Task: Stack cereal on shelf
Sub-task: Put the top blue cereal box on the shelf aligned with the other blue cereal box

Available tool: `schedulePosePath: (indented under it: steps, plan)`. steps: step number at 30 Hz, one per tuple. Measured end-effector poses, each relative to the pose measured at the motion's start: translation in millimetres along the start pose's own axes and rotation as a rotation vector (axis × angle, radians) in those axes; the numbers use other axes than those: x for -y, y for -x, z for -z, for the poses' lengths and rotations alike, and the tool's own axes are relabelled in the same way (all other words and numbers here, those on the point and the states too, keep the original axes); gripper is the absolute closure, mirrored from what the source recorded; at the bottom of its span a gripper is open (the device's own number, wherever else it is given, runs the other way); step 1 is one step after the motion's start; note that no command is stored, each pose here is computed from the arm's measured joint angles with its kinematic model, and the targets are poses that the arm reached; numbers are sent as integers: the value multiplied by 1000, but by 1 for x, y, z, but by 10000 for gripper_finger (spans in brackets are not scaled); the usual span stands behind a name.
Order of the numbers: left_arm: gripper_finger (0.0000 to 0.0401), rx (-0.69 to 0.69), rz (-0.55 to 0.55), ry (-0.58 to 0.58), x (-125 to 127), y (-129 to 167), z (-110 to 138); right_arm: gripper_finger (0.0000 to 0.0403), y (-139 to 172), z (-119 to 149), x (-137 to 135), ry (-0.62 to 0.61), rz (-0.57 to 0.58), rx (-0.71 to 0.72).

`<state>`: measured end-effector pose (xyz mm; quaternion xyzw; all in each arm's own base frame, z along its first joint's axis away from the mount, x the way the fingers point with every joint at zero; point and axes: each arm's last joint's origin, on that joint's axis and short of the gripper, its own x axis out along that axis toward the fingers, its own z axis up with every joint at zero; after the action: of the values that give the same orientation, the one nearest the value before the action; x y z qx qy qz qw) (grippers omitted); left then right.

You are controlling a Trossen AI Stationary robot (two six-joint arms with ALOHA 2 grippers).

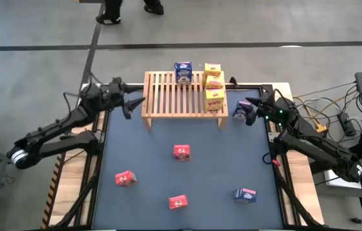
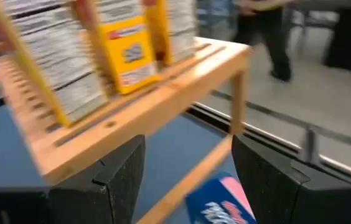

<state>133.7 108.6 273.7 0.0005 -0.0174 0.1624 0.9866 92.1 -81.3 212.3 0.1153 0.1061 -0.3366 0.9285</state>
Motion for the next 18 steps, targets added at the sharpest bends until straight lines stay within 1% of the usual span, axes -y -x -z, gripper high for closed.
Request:
schedulePosePath:
  steps: [2, 5, 7, 11, 15, 18]
  plan:
    - [140, 49, -10, -6, 8, 6, 4, 174, 1, -2, 0, -37, 29, 3]
    - [140, 92, -40, 0, 18, 11, 13, 174, 2, -3, -3, -86, 23, -3]
    - [140, 113, -53, 4, 24, 13, 21, 174, 4, -3, -6, -84, 44, -28]
    - [140, 143, -78, -2, 34, 15, 35, 177, 15, -10, -12, -69, 174, -53]
    - [140, 136, -94, -1, 37, 13, 42, 179, 24, -20, -22, -74, 213, -24]
    - [140, 130, -126, 2, 36, 11, 42, 180, 21, -18, -29, -68, 260, -32]
